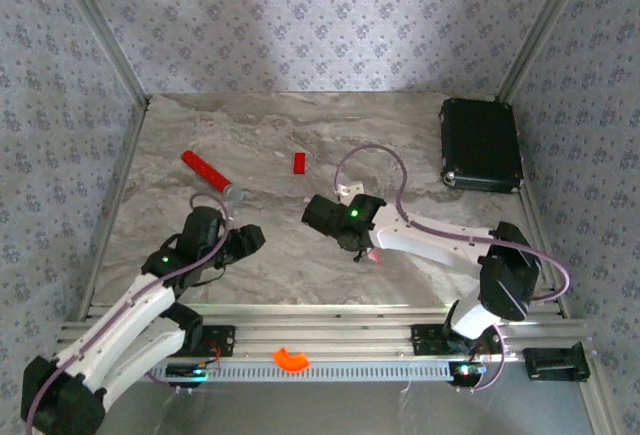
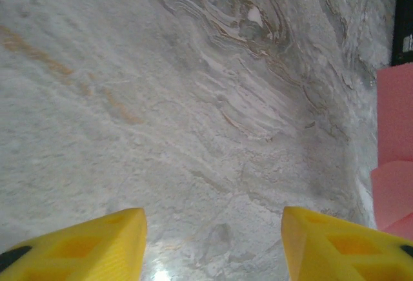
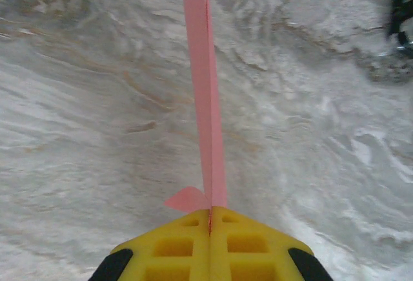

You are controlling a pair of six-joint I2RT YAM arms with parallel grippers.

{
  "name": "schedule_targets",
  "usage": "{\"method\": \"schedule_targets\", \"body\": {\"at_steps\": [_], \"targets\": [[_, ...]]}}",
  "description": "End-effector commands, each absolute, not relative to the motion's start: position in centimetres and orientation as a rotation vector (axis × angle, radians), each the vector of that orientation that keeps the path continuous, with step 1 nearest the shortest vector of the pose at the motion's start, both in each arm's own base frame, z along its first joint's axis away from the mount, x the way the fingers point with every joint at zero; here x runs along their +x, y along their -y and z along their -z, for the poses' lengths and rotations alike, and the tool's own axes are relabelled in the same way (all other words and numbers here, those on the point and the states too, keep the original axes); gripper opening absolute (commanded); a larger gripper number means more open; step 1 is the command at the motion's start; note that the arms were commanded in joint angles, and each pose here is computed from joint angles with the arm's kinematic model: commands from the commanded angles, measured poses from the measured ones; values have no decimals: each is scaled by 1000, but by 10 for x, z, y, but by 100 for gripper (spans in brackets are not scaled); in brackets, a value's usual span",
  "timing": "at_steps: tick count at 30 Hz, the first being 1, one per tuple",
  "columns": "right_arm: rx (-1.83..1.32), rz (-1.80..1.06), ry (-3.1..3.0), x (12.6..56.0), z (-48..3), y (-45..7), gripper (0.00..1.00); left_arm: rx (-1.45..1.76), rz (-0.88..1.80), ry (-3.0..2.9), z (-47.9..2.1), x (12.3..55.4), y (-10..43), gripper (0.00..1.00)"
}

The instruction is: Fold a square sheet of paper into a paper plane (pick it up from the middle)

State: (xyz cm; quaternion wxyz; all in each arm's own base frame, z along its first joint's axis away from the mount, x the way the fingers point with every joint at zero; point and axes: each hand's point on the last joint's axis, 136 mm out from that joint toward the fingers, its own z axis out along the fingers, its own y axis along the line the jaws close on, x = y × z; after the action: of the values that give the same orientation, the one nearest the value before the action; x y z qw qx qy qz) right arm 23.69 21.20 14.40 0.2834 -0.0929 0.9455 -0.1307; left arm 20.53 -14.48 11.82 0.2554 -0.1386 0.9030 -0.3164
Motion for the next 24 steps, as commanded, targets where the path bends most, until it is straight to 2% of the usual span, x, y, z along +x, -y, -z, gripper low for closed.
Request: {"method": "schedule_targets", "body": {"at_steps": [1, 12, 24], "targets": [[-271, 509, -2489, 237, -147, -197, 3, -507, 771, -2460, -107, 191, 117, 61], [-353, 562, -2538, 237, -94, -244, 3, -601, 740, -2385, -123, 189, 90, 63], [-486, 327, -2672, 225, -54, -330, 4, -611, 738, -2390, -125, 180, 87, 64]]}}
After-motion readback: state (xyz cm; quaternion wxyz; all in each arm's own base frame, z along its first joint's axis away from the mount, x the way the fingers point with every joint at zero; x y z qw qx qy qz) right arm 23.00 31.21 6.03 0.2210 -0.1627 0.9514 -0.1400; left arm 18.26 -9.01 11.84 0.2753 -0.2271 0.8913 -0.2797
